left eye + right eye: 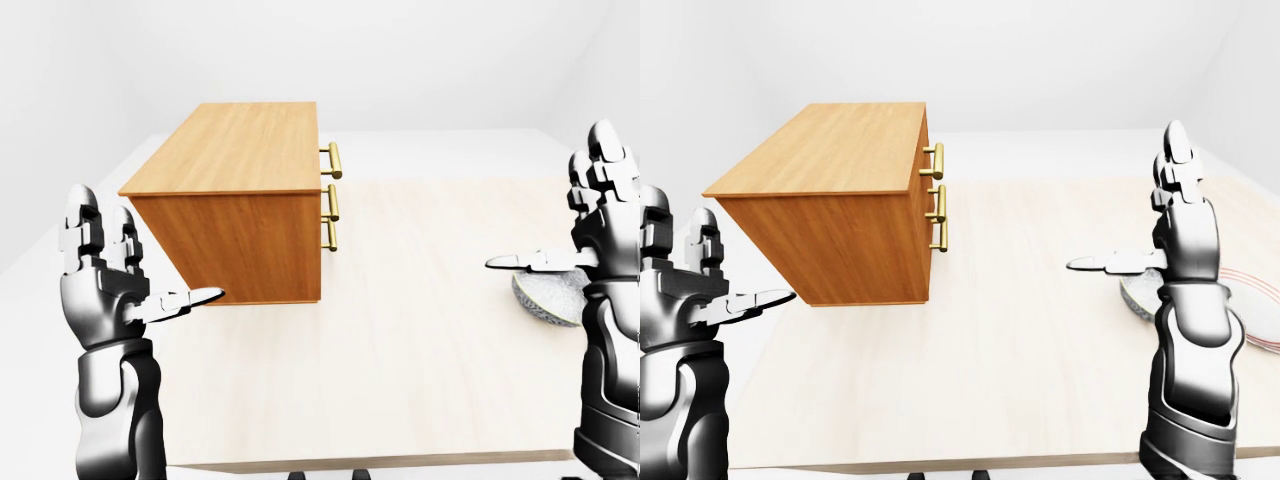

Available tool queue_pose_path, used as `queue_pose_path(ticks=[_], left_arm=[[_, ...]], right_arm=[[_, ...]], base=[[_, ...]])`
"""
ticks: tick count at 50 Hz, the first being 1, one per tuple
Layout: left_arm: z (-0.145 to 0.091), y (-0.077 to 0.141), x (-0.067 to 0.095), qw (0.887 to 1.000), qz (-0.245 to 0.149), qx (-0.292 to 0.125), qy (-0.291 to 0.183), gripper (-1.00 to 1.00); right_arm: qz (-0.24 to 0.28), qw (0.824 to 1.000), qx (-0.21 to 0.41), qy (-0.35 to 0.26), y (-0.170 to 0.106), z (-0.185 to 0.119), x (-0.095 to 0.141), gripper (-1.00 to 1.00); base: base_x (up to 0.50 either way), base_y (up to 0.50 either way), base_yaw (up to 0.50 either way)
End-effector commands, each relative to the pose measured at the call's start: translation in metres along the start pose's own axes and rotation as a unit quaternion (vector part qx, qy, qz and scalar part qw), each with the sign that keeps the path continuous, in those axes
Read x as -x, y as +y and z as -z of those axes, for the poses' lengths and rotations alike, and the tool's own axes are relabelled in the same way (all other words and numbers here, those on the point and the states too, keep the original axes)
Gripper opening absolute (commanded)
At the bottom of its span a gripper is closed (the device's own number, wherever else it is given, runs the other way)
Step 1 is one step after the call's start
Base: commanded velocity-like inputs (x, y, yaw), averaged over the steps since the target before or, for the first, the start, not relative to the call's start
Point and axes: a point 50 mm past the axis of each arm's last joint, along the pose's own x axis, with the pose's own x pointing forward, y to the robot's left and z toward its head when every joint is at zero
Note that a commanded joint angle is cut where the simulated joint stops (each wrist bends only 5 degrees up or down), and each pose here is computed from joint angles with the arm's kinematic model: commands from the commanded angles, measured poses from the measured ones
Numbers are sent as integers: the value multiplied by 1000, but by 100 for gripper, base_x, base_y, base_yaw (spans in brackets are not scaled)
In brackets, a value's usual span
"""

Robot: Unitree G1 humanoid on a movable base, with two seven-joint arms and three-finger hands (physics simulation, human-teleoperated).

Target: Put the bowl on top of the cabinet.

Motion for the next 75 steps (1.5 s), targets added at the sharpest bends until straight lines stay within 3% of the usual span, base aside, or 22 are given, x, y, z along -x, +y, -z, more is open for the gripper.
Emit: queue_pose_path(ticks=[1,6,10,11,12,13,17,21,22,24,28,36,75], left_arm=[[21,-1,0,999,-4,6,43,100],[22,-2,-1,999,-4,6,43,100],[21,-2,-1,999,-3,6,43,100],[21,-2,-1,999,-3,6,41,100],[21,-2,-1,999,-4,6,41,100],[21,-2,-1,999,-3,6,41,100],[22,-3,-1,999,-3,5,43,100],[21,-3,-1,999,-2,6,41,100],[21,-4,-1,999,-2,6,42,100],[21,-4,-1,999,-2,6,41,100],[21,-4,-1,999,-2,6,41,100],[21,-4,-1,999,-2,6,40,100],[24,-5,0,999,2,5,47,100]], right_arm=[[-38,966,192,167,-66,46,-36,100],[-44,928,258,265,-110,59,-40,100],[-51,886,275,369,-133,86,-28,100],[-57,869,280,404,-141,93,-23,100],[-56,867,279,409,-142,94,-23,100],[-70,846,293,439,-148,98,-18,100],[-109,815,311,476,-155,94,-19,100],[-136,797,321,494,-157,92,-20,100],[-149,781,333,508,-158,92,-18,100],[-157,771,336,517,-159,94,-16,100],[-179,732,345,560,-162,104,1,100],[-181,732,355,553,-159,101,-7,100],[-208,735,322,559,-123,135,2,100]], base=[[0,0,0],[0,0,0],[0,0,0],[0,0,0],[0,0,0],[0,0,0],[0,0,0],[0,0,0],[0,0,0],[0,0,0],[0,0,0],[0,0,0],[0,0,0]])
